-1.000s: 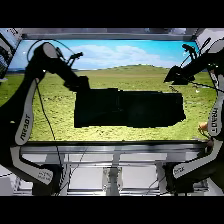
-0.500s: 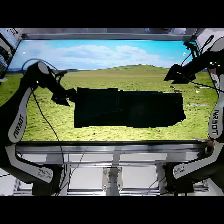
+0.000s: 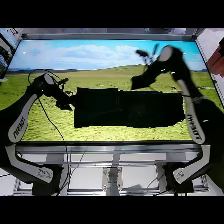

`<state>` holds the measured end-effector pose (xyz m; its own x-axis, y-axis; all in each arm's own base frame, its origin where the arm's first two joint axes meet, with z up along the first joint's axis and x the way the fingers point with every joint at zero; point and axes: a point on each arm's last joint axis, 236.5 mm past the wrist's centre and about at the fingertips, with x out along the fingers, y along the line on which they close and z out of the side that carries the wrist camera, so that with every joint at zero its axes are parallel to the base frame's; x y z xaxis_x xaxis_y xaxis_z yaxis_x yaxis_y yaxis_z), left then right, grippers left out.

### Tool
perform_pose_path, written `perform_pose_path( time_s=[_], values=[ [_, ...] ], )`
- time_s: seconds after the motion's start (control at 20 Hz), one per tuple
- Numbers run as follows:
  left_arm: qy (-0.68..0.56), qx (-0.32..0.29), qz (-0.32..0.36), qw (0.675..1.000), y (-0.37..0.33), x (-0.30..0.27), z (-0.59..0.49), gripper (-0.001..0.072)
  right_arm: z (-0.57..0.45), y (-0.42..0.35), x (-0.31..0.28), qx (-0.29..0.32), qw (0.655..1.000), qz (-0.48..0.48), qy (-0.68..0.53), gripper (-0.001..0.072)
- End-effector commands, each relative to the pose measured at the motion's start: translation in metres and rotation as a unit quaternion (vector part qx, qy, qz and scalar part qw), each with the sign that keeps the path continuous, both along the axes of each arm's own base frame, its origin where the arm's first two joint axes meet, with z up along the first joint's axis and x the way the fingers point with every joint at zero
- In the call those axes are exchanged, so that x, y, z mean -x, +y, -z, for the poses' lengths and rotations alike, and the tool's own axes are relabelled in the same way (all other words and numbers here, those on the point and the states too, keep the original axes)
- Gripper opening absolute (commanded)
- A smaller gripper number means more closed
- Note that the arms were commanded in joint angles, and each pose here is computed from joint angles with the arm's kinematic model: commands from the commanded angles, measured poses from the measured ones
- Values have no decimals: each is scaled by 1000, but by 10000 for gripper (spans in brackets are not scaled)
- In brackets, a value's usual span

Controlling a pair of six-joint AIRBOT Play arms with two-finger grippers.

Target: Fold the clothes and pants, and hang the long-sleeved shirts on hangers.

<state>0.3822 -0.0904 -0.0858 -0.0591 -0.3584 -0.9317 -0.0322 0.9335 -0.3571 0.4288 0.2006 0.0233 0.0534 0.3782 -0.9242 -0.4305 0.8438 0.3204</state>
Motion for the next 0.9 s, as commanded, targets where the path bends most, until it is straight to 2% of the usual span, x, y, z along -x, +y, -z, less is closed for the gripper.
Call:
perform_pose_path(
  time_s=[0.0,0.3,0.75,0.8,0.85],
  values=[
    [-5,6,-3,1000,-3,-2,2,598,53,49,23,25,998,-59,21,313],
    [-15,8,0,1000,-4,-6,2,597,109,76,63,48,989,-101,99,313],
    [-17,14,-1,1000,-7,-7,0,593,117,56,125,79,963,-137,216,313],
    [-17,19,-3,1000,-9,-8,0,544,116,52,131,84,959,-141,229,313],
    [-17,22,-5,1000,-11,-8,-1,354,114,50,135,87,956,-144,239,313]
  ],
)
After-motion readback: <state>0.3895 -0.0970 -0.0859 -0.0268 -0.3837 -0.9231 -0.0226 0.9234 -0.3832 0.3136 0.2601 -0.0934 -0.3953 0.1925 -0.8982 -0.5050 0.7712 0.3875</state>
